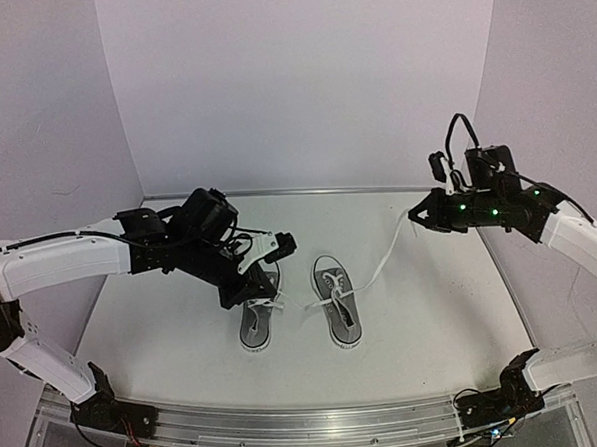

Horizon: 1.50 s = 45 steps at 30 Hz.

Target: Tie the shoes

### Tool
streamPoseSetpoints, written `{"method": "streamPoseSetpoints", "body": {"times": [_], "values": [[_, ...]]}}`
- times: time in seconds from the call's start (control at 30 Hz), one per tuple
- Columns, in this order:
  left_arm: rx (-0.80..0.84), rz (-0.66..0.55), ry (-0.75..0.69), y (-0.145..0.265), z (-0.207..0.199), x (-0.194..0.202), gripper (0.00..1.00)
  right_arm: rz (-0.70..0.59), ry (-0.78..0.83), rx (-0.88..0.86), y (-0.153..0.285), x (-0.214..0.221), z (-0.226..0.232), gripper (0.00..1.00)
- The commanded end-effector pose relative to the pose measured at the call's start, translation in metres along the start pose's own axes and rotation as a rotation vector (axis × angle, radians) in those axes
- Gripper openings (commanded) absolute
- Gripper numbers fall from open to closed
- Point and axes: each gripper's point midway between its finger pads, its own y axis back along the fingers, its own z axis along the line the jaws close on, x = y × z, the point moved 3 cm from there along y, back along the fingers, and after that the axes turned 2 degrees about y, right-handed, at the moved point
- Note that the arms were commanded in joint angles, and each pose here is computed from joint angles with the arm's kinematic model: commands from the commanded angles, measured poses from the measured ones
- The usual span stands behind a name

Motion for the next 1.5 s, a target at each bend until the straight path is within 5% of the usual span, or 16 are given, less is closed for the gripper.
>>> {"method": "streamPoseSetpoints", "body": {"times": [0.0, 0.5, 0.73, 0.8, 0.87, 0.93, 1.07, 1.23, 1.47], "values": [[0.032, -0.001, -0.116, 0.007, -0.022, -0.005, 0.00, -0.049, 0.035, -0.294, -0.010, -0.030, 0.053, 0.00], [0.090, 0.066, -0.238, -0.003, -0.068, 0.016, 0.00, 0.193, 0.158, -0.482, -0.131, 0.057, 0.197, 0.00], [0.098, 0.099, -0.234, -0.007, -0.072, 0.028, 0.00, 0.304, 0.147, -0.432, -0.171, 0.105, 0.199, 0.02], [0.100, 0.098, -0.235, -0.008, -0.073, 0.030, 0.00, 0.313, 0.146, -0.422, -0.171, 0.110, 0.195, 0.11], [0.103, 0.098, -0.240, -0.009, -0.073, 0.031, 0.00, 0.335, 0.146, -0.436, -0.168, 0.115, 0.194, 0.37], [0.105, 0.102, -0.244, -0.011, -0.073, 0.032, 0.00, 0.357, 0.154, -0.447, -0.162, 0.118, 0.193, 0.51], [0.107, 0.116, -0.254, -0.016, -0.072, 0.035, 0.00, 0.324, 0.210, -0.420, -0.139, 0.101, 0.186, 0.60], [0.099, 0.126, -0.271, -0.019, -0.070, 0.035, 0.00, 0.283, 0.304, -0.313, -0.118, 0.067, 0.150, 0.61], [0.075, 0.122, -0.307, -0.024, -0.065, 0.027, 0.00, 0.387, 0.494, -0.149, -0.134, 0.083, 0.115, 0.43]]}}
